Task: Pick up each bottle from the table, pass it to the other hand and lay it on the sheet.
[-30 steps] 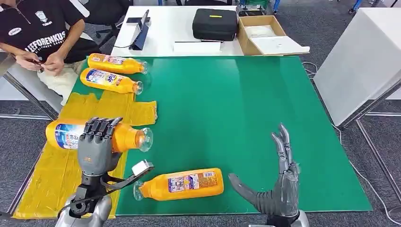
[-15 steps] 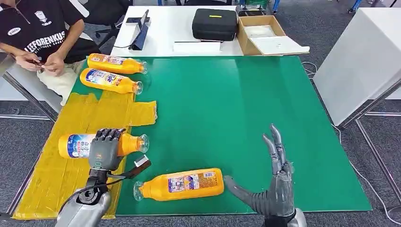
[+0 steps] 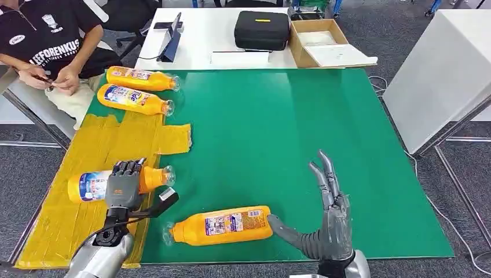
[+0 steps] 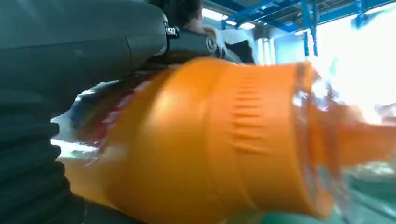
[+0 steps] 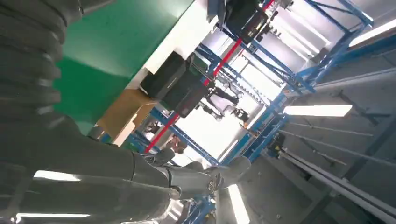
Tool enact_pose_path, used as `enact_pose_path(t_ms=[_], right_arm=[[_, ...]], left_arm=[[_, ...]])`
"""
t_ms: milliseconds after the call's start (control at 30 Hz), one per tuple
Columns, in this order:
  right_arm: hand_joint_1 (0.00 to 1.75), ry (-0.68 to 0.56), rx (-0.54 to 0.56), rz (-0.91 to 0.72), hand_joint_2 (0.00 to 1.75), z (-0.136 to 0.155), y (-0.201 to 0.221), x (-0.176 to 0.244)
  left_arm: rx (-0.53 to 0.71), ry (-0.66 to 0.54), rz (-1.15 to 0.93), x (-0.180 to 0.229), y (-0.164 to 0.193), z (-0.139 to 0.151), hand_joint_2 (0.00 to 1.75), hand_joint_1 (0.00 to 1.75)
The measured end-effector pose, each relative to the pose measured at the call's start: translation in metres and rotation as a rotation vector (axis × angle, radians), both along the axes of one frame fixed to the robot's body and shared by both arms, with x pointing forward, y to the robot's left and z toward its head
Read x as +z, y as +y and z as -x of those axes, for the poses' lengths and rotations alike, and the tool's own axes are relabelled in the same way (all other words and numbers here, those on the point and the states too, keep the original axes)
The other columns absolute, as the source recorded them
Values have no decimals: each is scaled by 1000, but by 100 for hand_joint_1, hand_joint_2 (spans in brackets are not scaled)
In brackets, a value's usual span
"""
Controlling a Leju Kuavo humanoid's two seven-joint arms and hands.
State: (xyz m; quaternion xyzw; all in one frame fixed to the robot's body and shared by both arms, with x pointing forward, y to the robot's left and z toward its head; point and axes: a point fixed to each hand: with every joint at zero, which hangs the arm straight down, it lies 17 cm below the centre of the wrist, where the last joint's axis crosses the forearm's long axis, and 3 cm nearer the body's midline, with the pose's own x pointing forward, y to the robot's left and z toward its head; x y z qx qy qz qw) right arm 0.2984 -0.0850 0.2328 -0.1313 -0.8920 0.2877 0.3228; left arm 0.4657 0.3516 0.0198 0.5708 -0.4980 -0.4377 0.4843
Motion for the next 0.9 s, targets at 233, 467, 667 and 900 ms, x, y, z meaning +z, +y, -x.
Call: enact_pose_path(t_ms=[233, 467, 667, 900], right_arm=[[0, 10, 2, 8, 175, 0, 2, -4], [0, 62, -22, 88, 175, -12, 7, -16], [0, 90, -69, 158, 175, -20, 6, -29], [0, 155, -105, 209, 175, -28, 3, -44]], left_arm=[[15, 5, 14, -2, 5, -1, 175, 0], [-7, 3, 179, -8, -1, 3, 175, 0], [-53, -70, 309, 24, -35, 25, 175, 0], [-350, -271, 821, 127, -109, 54, 175, 0]])
